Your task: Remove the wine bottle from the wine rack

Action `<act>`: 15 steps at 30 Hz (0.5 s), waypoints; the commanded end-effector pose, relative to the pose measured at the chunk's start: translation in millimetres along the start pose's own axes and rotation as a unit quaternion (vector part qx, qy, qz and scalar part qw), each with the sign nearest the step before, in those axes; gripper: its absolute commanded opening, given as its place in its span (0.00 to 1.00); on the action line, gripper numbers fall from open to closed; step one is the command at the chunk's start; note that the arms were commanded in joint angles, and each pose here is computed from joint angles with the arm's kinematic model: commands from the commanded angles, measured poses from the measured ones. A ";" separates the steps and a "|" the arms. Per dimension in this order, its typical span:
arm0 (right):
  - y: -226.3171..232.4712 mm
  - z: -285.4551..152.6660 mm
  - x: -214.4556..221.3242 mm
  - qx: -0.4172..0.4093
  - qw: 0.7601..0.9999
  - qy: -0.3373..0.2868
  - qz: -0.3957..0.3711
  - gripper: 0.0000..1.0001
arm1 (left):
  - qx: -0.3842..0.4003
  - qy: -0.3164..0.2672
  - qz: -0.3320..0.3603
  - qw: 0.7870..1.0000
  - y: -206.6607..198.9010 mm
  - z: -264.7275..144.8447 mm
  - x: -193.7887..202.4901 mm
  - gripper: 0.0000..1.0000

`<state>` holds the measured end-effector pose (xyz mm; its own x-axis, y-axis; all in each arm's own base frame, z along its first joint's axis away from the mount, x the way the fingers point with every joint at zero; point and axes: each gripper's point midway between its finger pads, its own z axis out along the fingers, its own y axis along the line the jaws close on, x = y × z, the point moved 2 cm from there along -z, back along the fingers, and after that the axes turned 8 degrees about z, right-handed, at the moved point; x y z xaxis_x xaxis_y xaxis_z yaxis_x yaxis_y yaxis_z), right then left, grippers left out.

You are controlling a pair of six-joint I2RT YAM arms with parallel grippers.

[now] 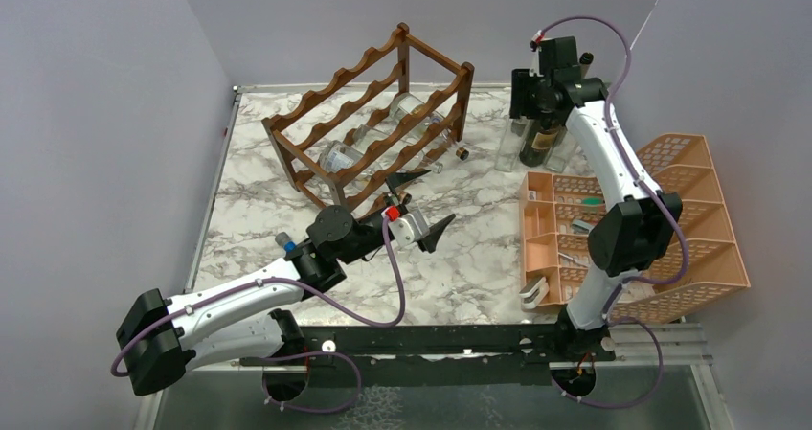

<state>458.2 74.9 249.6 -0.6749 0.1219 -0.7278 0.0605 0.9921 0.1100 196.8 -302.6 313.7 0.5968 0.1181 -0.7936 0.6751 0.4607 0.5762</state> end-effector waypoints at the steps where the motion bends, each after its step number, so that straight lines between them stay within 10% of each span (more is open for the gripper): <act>1: 3.2 -41.8 -21.8 -0.025 0.999 -0.046 -0.002 0.66 | -0.012 -0.008 0.003 1.000 3.6 -2.0 -3.7 0.99; 15: 48.4 -128.6 -12.4 -0.218 0.969 -0.115 0.007 0.93 | -0.023 -0.006 0.004 1.000 7.6 -3.9 -4.2 0.99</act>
<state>399.6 89.5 333.8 -0.5243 0.1513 -0.8380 -0.1078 0.9644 0.2416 197.4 -302.2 313.7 0.5959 0.1201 -0.7940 0.6737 0.4635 0.5757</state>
